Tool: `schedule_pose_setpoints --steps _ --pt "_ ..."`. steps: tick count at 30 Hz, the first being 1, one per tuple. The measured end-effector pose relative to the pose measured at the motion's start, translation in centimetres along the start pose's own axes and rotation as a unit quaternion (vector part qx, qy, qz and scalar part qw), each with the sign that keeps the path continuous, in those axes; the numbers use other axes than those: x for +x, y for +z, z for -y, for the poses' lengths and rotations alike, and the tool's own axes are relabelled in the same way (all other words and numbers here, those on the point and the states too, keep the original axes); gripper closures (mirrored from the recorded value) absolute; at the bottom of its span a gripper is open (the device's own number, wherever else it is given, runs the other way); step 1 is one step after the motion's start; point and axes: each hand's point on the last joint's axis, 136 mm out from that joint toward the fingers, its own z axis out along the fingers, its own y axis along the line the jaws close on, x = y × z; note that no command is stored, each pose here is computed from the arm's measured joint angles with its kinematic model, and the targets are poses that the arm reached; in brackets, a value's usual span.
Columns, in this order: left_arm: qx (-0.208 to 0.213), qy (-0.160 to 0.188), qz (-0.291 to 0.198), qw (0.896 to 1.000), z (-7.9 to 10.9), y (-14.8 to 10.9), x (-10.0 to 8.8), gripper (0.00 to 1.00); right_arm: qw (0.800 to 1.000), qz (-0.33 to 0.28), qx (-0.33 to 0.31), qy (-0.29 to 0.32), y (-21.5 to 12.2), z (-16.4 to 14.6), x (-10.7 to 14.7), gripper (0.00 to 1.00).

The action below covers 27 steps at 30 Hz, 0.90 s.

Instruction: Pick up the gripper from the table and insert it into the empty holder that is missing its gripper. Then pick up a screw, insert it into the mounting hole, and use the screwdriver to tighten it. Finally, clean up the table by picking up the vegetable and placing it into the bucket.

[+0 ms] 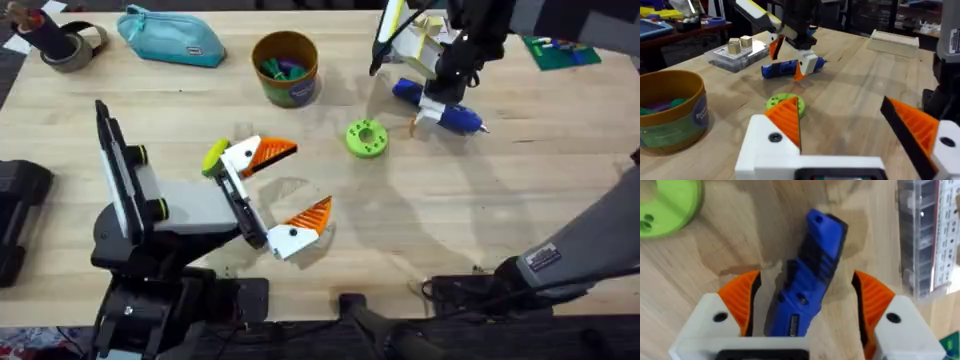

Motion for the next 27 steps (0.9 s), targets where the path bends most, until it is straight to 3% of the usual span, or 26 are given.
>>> schedule_pose_setpoints --steps 6,7,12,17,20,22,27 --pt "-0.009 0.006 0.021 1.0 -0.3 0.0 -1.2 0.014 0.996 0.059 0.02 0.058 -3.7 0.6 -1.5 0.007" --pt "-0.02 -0.006 0.03 0.999 -0.7 -0.1 -1.7 0.015 0.989 0.112 0.051 0.081 -8.0 1.3 -2.6 0.007" --pt "-0.066 -0.025 0.028 0.997 -2.1 -0.3 -2.3 0.014 0.968 0.195 0.108 0.113 -15.9 1.6 -3.5 0.007" --pt "-0.137 -0.044 -0.022 0.989 -3.8 -1.2 -5.1 0.015 0.935 0.289 0.137 0.152 -23.2 0.3 -4.1 0.007" --pt "-0.183 -0.065 -0.084 0.977 -5.4 -1.7 -5.9 0.016 0.915 0.333 0.135 0.186 -26.4 -0.7 -4.2 0.006" --pt "-0.211 -0.086 -0.141 0.963 -6.5 -2.2 -5.8 0.015 0.903 0.352 0.128 0.212 -27.6 -1.3 -4.1 0.006" --pt "-0.273 -0.119 -0.266 0.917 -9.8 -3.2 -5.5 0.014 0.885 0.37 0.104 0.262 -28.1 -2.3 -3.9 0.006"
